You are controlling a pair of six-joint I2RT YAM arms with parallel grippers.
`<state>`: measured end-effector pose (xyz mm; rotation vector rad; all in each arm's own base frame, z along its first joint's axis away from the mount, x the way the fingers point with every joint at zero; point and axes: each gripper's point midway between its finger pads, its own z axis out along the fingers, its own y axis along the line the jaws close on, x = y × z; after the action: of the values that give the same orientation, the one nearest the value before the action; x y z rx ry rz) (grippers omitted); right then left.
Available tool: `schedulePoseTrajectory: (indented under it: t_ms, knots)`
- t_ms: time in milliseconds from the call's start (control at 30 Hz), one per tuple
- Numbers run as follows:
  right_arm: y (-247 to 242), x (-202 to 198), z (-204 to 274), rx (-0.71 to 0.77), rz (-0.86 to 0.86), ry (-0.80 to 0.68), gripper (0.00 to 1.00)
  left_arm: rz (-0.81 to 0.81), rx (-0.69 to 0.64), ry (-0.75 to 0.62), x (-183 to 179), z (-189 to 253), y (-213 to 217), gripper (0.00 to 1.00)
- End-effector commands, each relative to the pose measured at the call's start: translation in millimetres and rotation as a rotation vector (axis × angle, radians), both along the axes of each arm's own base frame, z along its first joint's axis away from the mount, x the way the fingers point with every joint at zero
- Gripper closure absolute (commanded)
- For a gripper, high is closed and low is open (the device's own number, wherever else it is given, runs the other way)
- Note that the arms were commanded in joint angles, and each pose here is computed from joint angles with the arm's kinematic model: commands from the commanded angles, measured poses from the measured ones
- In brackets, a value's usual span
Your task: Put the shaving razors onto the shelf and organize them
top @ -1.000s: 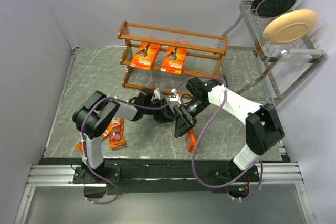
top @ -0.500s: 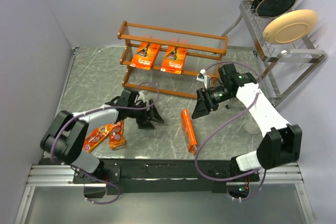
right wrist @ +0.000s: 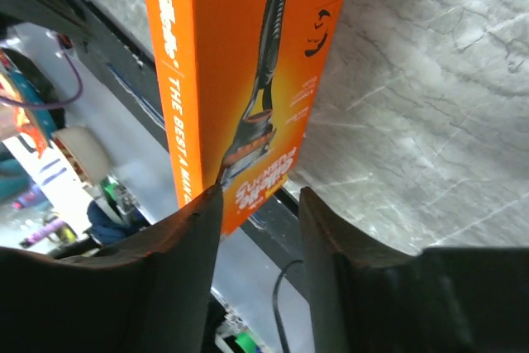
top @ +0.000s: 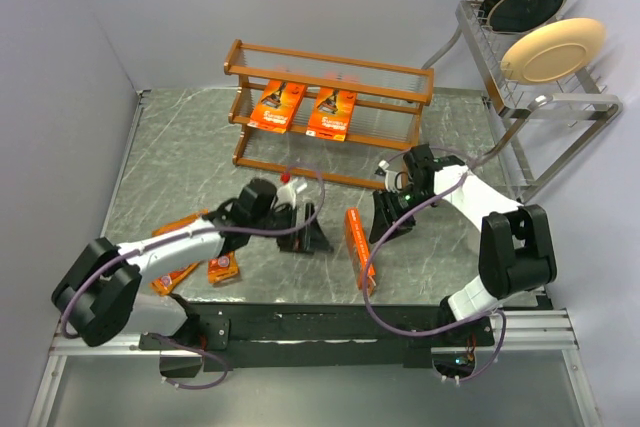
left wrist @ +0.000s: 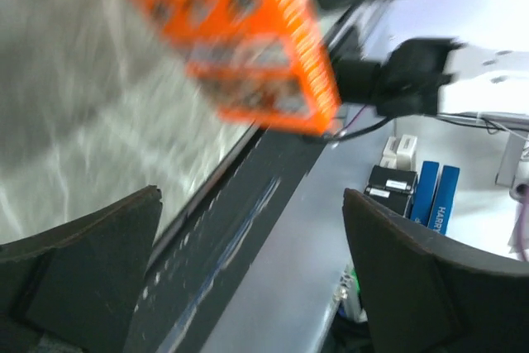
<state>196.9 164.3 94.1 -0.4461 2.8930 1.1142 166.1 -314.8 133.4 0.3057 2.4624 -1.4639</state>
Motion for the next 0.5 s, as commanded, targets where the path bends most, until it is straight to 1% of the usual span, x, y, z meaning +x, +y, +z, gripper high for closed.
schedulePoseTrajectory:
  t_ms: [0,33,67,133,167,233,267,300,400,433,467]
  knots:
    - [19.4,-3.9,7.0,0.078,-0.040,0.059,0.54,0.072,-0.002,0.034,-15.1,-8.2,10.0,0.07]
    - [24.1,-8.8,6.4,0.091,-0.034,0.071,0.54,0.093,0.001,0.031,-15.9,-7.3,14.1,0.13]
    - [27.5,-11.0,5.9,0.096,-0.032,0.077,0.54,0.121,0.017,0.052,-17.3,-13.9,18.7,0.14]
    - [41.0,-19.9,6.1,0.119,-0.025,0.112,0.54,0.133,-0.025,0.040,-16.6,-3.9,17.7,0.11]
    - [45.2,-22.1,6.1,0.127,-0.026,0.127,0.54,0.111,-0.054,0.039,-21.5,-1.6,15.6,0.11]
    - [55.4,-25.8,5.9,0.145,-0.035,0.171,0.54,0.104,-0.114,-0.002,-20.6,10.4,8.8,0.07]
    - [59.0,-26.8,5.6,0.149,-0.031,0.183,0.54,0.061,-0.133,-0.006,-32.3,10.2,4.3,0.07]
    - [62.1,-26.9,5.3,0.150,-0.035,0.201,0.54,0.050,-0.154,-0.028,-34.1,12.8,-0.2,0.07]
    - [71.1,-19.2,-4.9,0.146,-0.038,0.247,0.54,0.063,-0.130,-0.028,-39.4,-7.5,-3.1,0.05]
    - [73.6,-15.1,-7.2,0.153,-0.040,0.247,0.54,0.061,-0.163,-0.046,-38.6,-4.0,-7.9,0.04]
    - [75.7,-12.4,-10.0,0.152,-0.045,0.257,0.54,0.064,-0.168,-0.047,-38.6,-6.3,-9.1,0.03]
